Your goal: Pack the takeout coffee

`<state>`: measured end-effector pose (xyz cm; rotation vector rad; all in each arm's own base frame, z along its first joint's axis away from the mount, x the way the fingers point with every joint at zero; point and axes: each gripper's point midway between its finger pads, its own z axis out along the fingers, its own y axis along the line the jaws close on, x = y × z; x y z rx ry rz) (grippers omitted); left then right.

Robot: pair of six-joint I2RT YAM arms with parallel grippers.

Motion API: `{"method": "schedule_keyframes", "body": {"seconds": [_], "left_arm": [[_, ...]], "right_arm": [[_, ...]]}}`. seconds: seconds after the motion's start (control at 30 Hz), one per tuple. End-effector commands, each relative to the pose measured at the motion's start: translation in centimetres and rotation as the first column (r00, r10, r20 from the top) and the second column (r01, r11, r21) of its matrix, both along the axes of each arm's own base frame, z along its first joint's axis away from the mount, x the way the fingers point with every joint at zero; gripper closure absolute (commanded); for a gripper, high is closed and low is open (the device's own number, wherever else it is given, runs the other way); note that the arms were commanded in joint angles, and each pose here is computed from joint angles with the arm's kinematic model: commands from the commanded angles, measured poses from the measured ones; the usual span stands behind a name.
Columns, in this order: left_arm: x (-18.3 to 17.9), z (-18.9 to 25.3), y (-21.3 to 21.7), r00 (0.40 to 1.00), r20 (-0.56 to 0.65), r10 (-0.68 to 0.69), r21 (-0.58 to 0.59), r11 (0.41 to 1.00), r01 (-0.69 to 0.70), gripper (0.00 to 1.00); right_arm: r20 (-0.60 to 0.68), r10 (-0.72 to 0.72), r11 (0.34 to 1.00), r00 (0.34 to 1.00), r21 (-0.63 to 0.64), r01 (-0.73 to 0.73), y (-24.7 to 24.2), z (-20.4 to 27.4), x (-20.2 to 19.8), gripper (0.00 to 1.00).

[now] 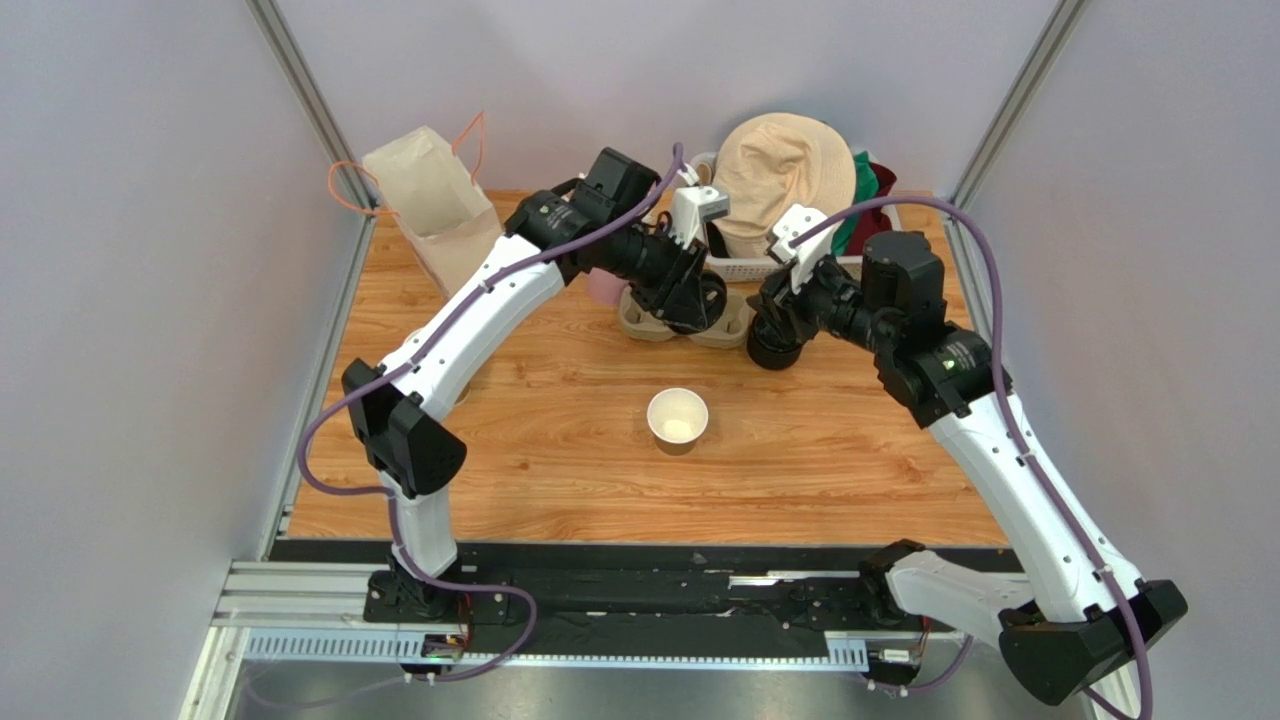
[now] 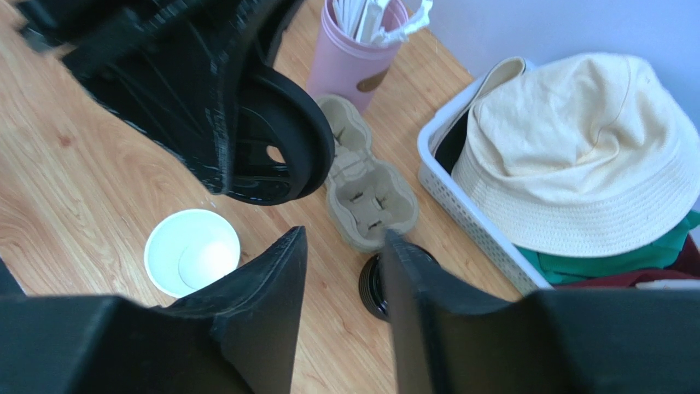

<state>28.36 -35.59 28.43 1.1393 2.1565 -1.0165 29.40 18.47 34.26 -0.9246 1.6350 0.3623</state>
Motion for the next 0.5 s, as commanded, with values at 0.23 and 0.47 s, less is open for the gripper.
{"method": "schedule_keyframes", "body": {"seconds": [0.23, 0.47], "left_arm": [[-3.0, 3.0, -1.5, 0.989, -0.104, -0.110, -0.148, 0.985, 0.094, 0.68], [-3.0, 2.2, -1.5, 0.989, -0.108, -0.102, -0.129, 0.988, 0.088, 0.67]], "right_arm": [[0.056, 0.033, 0.999, 0.998, -0.040, -0.030, 1.0, 0.0, 0.4, 0.62], [0.019, 0.096, 0.995, 0.995, 0.009, -0.096, 2.0, 1.1, -0.9, 0.61]]}}
